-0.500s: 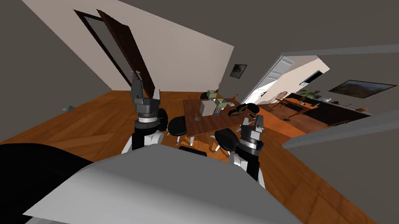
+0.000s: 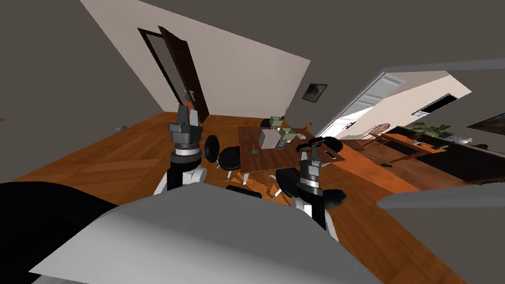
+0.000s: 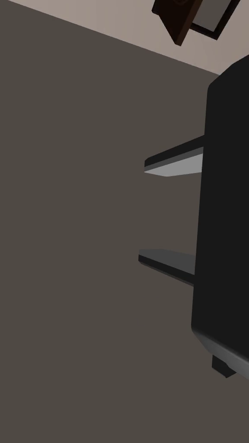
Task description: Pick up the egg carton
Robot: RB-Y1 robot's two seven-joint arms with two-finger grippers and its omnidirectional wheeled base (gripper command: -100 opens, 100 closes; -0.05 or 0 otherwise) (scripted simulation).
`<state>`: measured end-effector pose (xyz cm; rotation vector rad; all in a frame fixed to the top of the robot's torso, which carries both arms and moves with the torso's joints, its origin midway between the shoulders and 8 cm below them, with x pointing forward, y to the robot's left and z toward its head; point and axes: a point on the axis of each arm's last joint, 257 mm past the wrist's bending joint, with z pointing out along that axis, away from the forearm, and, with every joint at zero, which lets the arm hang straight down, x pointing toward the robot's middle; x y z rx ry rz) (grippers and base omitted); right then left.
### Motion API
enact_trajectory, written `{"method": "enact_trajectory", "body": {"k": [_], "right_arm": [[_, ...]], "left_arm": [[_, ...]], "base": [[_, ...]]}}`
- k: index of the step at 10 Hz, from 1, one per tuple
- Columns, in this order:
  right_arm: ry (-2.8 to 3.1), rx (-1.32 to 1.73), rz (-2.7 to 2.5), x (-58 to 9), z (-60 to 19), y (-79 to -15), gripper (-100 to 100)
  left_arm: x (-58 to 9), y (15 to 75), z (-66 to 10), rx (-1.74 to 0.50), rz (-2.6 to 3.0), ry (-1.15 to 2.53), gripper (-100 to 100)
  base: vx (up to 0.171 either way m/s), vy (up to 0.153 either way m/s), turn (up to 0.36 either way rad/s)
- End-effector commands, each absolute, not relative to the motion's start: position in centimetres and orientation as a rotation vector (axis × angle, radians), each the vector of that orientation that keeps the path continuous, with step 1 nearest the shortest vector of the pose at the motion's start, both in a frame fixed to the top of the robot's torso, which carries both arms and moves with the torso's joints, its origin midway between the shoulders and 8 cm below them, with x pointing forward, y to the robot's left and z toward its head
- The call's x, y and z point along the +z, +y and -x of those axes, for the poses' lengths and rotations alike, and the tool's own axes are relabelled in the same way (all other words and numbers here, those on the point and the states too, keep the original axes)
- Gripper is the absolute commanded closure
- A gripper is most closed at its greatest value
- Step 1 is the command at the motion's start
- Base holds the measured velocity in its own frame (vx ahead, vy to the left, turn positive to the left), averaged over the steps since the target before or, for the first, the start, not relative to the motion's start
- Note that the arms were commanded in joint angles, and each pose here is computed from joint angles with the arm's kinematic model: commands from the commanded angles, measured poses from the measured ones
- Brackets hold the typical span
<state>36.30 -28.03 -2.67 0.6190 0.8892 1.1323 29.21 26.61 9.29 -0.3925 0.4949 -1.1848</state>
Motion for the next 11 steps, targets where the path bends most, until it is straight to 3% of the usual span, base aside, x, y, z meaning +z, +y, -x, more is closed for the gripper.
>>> {"method": "enact_trajectory", "body": {"k": [1, 5, 11], "right_arm": [[0.976, 1.098, -0.610, -4.7, -36.7, -27.6, -100], [1.230, 0.985, -0.578, -11.7, -37.6, -27.0, -100], [1.467, 0.861, -0.515, -18.4, -37.1, -27.3, -100]], "left_arm": [[9.3, 26.6, -29.2, -1.185, 0.392, 0.495, 0], [9.3, 26.6, -29.2, -1.185, 0.392, 0.495, 0], [9.3, 26.6, -29.2, -1.185, 0.393, 0.495, 0]], "base": [[0.003, -0.018, 0.312], [0.002, -0.026, 0.390], [-0.012, -0.022, 0.282]]}}
